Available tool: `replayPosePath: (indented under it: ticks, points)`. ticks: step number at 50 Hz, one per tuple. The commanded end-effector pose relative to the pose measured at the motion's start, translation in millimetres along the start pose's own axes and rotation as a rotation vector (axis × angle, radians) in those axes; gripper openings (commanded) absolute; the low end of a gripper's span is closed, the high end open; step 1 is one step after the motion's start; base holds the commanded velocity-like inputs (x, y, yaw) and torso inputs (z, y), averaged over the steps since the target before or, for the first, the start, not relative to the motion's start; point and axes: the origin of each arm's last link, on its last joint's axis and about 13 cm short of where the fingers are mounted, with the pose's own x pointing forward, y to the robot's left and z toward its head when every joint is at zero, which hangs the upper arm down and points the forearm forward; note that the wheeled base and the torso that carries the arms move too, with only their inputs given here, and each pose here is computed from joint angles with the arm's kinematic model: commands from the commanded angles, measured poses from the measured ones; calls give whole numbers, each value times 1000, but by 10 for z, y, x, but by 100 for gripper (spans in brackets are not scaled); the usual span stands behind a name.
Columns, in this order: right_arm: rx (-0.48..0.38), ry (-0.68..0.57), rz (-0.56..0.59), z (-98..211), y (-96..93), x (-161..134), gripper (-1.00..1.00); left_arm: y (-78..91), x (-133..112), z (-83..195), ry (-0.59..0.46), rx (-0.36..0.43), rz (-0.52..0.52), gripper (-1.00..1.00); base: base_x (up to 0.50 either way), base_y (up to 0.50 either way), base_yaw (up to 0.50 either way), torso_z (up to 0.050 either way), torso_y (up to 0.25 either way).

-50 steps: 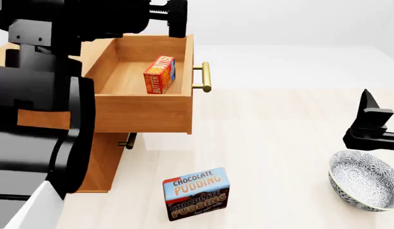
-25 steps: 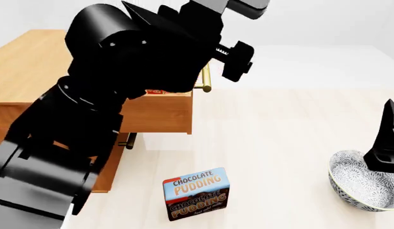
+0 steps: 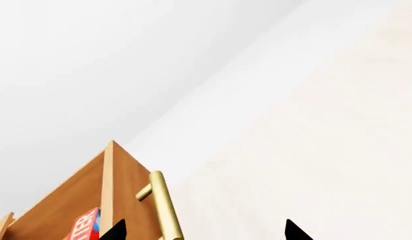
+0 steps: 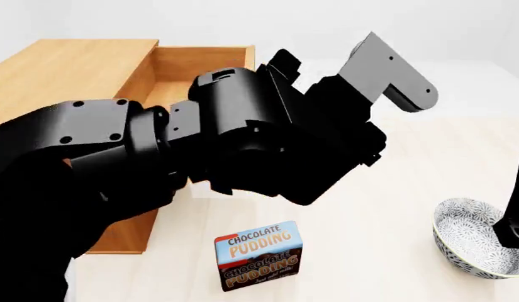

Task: Put the butter at the back in the top drawer of the cabinet and close it.

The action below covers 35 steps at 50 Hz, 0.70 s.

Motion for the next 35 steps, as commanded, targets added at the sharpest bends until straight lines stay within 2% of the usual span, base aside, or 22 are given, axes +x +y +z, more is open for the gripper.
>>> replayPosePath:
  ticks: [1, 35]
  points:
    - [-3, -4, 3, -5, -11, -29, 100, -112, -27, -131, 48, 50, 19, 100, 0, 0, 0, 0, 0]
    - [0, -3, -4, -23, -28, -45, 100, -38, 287, -455, 203, 96, 13, 100, 0, 0, 0, 0, 0]
